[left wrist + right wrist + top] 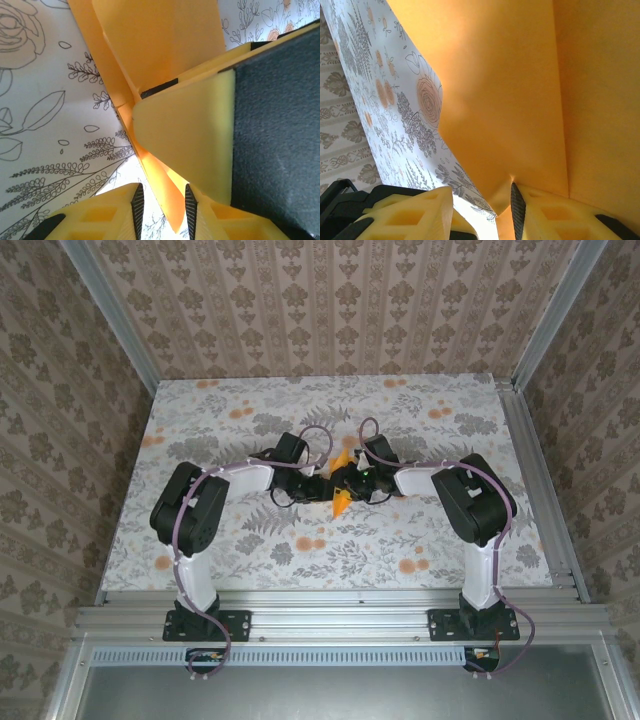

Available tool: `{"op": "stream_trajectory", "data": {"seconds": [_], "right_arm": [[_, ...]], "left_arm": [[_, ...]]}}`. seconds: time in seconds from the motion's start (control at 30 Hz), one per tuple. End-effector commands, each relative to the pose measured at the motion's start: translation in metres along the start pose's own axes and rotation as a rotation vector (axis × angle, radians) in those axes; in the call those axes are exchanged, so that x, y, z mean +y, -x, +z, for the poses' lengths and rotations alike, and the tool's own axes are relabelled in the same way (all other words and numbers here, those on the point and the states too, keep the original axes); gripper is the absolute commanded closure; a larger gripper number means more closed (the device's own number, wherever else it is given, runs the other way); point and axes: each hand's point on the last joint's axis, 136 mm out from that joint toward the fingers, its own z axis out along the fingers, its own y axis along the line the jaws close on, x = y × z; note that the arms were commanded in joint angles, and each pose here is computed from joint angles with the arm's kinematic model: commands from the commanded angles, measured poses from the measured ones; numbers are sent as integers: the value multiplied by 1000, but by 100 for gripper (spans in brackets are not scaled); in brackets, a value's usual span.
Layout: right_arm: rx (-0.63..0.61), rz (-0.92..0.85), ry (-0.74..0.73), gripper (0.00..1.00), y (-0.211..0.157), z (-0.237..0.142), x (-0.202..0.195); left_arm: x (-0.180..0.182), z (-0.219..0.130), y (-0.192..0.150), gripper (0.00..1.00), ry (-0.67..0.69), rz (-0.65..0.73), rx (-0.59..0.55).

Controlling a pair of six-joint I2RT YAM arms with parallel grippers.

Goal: Fold a paper plane with a square sheet of paper (pick it up from the middle)
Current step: Fourth fold the wing at the center of the table.

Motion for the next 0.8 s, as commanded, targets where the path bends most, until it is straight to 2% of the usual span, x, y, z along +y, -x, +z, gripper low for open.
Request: {"op": "stream_trajectory", "data": {"seconds": [0.0, 0.33, 0.47, 0.77], "right_arm": [[18, 49, -39, 61, -11, 0, -14], [19, 67, -18, 64, -11, 0, -11], [21, 71, -17, 65, -12, 1, -12], [18, 67, -12, 65, -12, -1, -10]], "left_arm": [[-6, 8, 15, 68, -27, 1, -50], [-2, 20, 16, 74, -11, -6, -44], [6, 24, 11, 80, 38, 2, -26], [20, 34, 2, 85, 150, 47, 20]]}}
